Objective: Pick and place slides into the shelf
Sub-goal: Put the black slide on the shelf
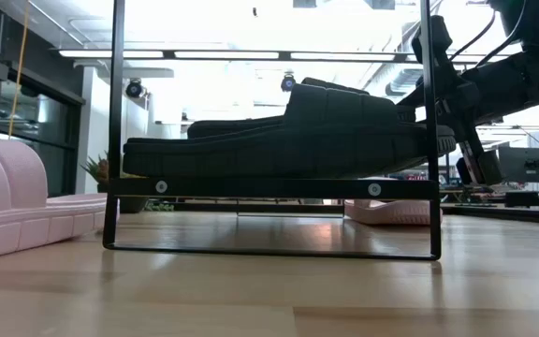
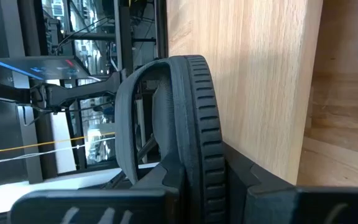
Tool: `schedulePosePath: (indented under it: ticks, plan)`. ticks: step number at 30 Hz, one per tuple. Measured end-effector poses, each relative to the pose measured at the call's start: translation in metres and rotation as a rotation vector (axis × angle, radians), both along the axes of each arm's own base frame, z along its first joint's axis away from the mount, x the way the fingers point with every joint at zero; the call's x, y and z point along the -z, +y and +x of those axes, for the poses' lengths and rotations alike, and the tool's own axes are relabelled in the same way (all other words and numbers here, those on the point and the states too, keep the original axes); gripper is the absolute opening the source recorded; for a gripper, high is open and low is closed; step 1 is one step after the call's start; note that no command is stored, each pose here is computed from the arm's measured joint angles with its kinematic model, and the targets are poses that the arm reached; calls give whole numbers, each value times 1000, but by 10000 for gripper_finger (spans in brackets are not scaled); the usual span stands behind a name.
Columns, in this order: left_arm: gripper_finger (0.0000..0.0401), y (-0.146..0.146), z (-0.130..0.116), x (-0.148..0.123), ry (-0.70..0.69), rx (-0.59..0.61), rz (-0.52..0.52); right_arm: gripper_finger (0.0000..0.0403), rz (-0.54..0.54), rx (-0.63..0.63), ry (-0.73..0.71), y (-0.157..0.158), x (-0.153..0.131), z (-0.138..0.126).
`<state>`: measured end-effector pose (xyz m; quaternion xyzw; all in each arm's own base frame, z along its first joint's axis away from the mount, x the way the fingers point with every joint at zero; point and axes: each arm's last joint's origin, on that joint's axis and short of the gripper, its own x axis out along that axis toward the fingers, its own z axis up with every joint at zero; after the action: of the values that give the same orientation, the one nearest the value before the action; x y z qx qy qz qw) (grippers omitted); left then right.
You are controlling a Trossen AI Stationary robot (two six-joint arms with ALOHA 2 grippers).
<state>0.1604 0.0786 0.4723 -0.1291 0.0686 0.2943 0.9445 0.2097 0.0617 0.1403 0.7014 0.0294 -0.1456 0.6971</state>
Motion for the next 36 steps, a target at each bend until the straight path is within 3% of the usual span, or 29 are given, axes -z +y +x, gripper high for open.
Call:
schedulePosePath:
  ticks: [7, 12, 21, 31, 36]
  plan:
    - [179, 0, 0, 0, -1, 0, 0, 44, 10, -11, -2, 1, -1, 1]
    - [179, 0, 0, 0, -1, 0, 0, 44, -33, -88, -2, 4, -7, 7]
    - [179, 0, 0, 0, -5, -1, -6, 44, -79, -29, 38, 4, -10, 13]
    - [179, 0, 0, 0, -10, -3, -15, 44, -29, -48, 106, 5, -3, 10]
    - [179, 0, 0, 0, -11, -3, -15, 70, -21, -41, 105, 5, -3, 10]
